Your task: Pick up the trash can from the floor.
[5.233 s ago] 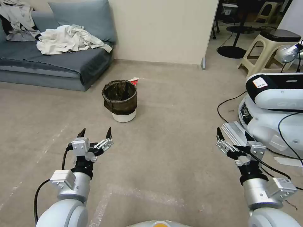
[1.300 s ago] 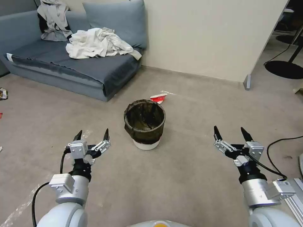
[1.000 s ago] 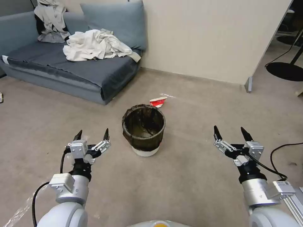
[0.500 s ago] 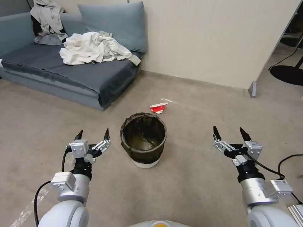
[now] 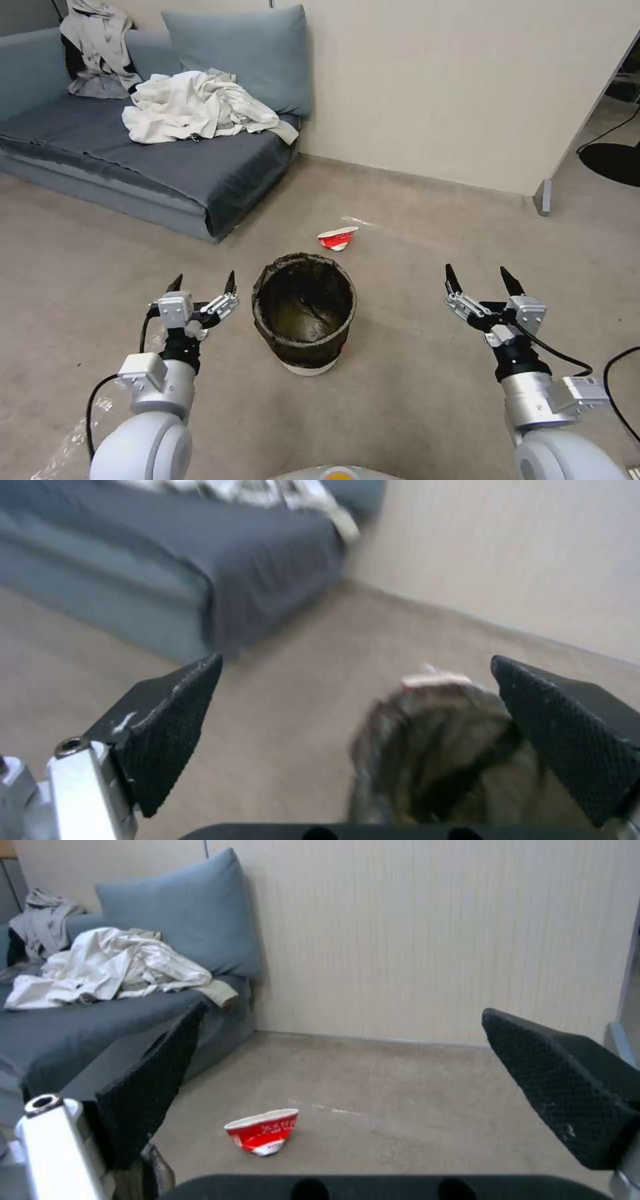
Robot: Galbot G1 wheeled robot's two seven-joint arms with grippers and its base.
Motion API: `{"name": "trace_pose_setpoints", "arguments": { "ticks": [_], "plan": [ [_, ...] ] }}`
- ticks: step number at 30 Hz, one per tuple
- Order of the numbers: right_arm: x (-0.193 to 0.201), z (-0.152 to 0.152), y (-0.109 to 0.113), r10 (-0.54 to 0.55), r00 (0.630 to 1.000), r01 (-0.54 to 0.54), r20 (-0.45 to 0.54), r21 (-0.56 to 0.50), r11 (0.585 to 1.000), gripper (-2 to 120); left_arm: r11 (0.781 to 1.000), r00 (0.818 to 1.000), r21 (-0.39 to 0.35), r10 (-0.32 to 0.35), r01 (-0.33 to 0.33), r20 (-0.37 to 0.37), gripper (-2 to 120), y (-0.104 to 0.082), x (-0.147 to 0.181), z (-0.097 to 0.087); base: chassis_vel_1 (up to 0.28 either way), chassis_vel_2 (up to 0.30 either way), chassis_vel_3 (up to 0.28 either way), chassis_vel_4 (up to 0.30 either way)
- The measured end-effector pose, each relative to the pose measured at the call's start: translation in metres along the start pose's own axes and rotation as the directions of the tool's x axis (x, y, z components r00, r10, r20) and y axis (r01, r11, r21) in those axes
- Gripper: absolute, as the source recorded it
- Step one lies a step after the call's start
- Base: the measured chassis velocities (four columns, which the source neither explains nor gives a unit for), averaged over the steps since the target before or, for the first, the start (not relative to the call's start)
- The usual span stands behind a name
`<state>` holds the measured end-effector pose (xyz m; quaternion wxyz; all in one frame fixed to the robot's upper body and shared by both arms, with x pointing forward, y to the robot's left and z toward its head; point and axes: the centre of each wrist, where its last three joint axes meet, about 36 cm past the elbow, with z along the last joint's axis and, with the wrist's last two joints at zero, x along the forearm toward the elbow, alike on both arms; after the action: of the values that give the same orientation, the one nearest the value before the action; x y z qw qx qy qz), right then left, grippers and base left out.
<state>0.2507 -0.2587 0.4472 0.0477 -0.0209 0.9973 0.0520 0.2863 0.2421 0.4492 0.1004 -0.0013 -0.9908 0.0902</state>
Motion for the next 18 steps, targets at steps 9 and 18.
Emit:
{"name": "trace_pose_setpoints", "arguments": {
  "ticks": [9, 18],
  "plan": [
    [0.004, 0.0, -0.009, 0.016, 1.0, -0.016, 0.0, 0.015, 1.0, 100, 0.998, 0.982, 0.012, 0.062, -0.061, -0.177, 100, -0.009, -0.057, 0.01, 0.0, 0.0, 0.0, 0.0],
    [0.012, 0.002, -0.012, 0.038, 0.999, -0.038, -0.007, 0.012, 0.999, 100, 0.998, 0.971, -0.021, 0.051, -0.058, -0.232, 100, -0.019, -0.097, 0.012, 0.0, 0.0, 0.0, 0.0]
  ]
}}
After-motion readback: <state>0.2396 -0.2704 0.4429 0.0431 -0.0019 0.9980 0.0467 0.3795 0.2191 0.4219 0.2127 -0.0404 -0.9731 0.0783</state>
